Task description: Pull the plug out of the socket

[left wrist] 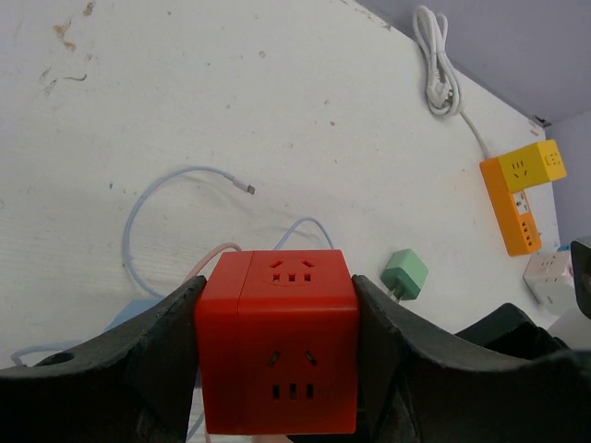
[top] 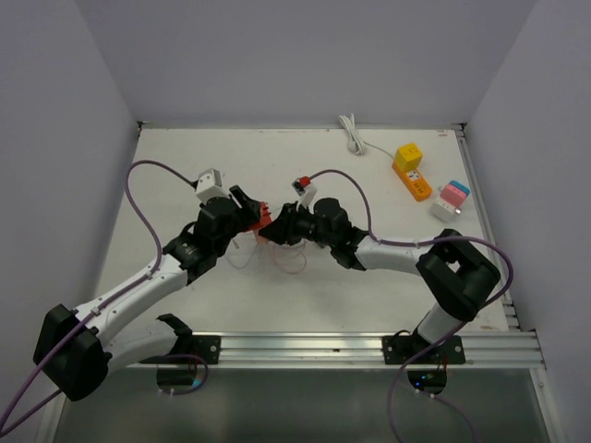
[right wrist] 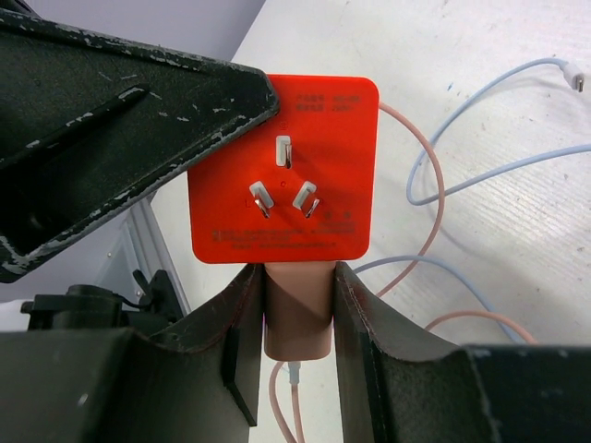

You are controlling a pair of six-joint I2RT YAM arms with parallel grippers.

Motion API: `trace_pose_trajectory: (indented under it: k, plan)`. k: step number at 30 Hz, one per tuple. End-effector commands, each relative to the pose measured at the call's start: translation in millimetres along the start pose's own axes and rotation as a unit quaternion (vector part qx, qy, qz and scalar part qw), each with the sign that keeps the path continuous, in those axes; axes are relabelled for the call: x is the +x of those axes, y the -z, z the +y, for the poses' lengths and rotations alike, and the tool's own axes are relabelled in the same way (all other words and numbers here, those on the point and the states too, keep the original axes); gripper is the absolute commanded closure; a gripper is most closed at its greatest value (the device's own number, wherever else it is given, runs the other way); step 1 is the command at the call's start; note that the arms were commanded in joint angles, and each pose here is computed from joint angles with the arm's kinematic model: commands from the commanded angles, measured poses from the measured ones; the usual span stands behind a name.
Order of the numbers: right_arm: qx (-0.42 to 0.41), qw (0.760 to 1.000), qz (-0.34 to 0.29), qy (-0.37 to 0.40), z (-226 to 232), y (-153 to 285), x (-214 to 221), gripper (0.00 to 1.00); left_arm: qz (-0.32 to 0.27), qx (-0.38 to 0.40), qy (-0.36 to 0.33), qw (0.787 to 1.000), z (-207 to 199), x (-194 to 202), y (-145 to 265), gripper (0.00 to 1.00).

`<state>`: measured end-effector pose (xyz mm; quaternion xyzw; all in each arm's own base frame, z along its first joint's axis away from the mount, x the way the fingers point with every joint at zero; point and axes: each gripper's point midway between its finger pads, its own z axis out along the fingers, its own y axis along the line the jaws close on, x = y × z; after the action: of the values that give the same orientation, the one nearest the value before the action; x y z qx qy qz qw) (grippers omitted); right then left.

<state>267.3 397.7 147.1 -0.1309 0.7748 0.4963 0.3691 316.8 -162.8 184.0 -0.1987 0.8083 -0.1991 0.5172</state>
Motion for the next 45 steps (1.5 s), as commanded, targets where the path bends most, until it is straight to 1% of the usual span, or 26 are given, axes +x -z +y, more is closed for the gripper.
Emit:
trace_pose_trajectory:
  k: [1, 10, 16, 21, 24, 26, 29, 30, 31, 33, 35, 39, 40, 42, 43, 45]
  plan:
    - [-0.002, 0.997, 0.075, -0.006, 8, 14, 32, 1.00, -0.210, 0.017, 0.107, 0.972, -20, -106, 12, 1.00]
    - [0.032, 0.993, 0.113, -0.020, -8, 35, 61, 1.00, -0.293, -0.006, 0.130, 0.947, -12, -141, 23, 1.00]
    - [0.056, 0.987, 0.144, -0.037, -8, 44, 72, 1.00, -0.314, -0.018, 0.128, 0.941, -7, -144, 21, 1.00]
    - [0.083, 0.985, 0.147, -0.040, -11, 52, 71, 1.00, -0.321, -0.035, 0.120, 0.939, 3, -140, 18, 1.00]
    - [0.093, 0.985, 0.145, -0.031, -15, 56, 69, 1.00, -0.318, -0.030, 0.114, 0.941, 0, -140, 18, 1.00]
    - [0.111, 0.984, 0.141, -0.017, -23, 56, 66, 1.00, -0.308, -0.024, 0.106, 0.945, -4, -139, 17, 1.00]
    - [0.133, 0.982, 0.133, -0.019, -40, 56, 62, 1.00, -0.274, -0.014, 0.082, 0.958, -14, -130, 12, 1.00]
    - [0.137, 0.982, 0.129, -0.024, -45, 57, 61, 1.00, -0.256, -0.002, 0.071, 0.964, -20, -125, 10, 1.00]
    - [0.147, 0.981, 0.126, -0.029, -55, 57, 59, 1.00, -0.235, -0.007, 0.059, 0.970, -18, -117, 7, 1.00]
    - [0.161, 0.978, 0.125, -0.036, -68, 58, 60, 1.00, -0.205, 0.016, 0.047, 0.978, -28, -107, 5, 1.00]
    - [0.169, 0.976, 0.124, -0.054, -83, 57, 62, 1.00, -0.175, 0.021, 0.034, 0.984, -26, -93, 4, 1.00]
    - [0.191, 0.971, 0.120, -0.074, -107, 57, 65, 0.88, -0.111, 0.045, 0.013, 0.993, -29, -63, 2, 1.00]
    - [0.195, 0.970, 0.123, -0.075, -111, 57, 68, 0.83, -0.100, 0.046, 0.009, 0.994, -28, -58, 2, 1.00]
    - [0.200, 0.970, 0.120, -0.074, -115, 56, 67, 0.77, -0.072, 0.056, 0.002, 0.996, -29, -45, 1, 1.00]
    - [0.200, 0.970, 0.119, -0.073, -116, 56, 67, 0.71, -0.062, 0.056, 0.000, 0.996, -28, -39, 1, 1.00]
    - [0.197, 0.972, 0.111, -0.070, -114, 56, 63, 0.67, -0.042, 0.060, -0.001, 0.997, -25, -27, 1, 1.00]
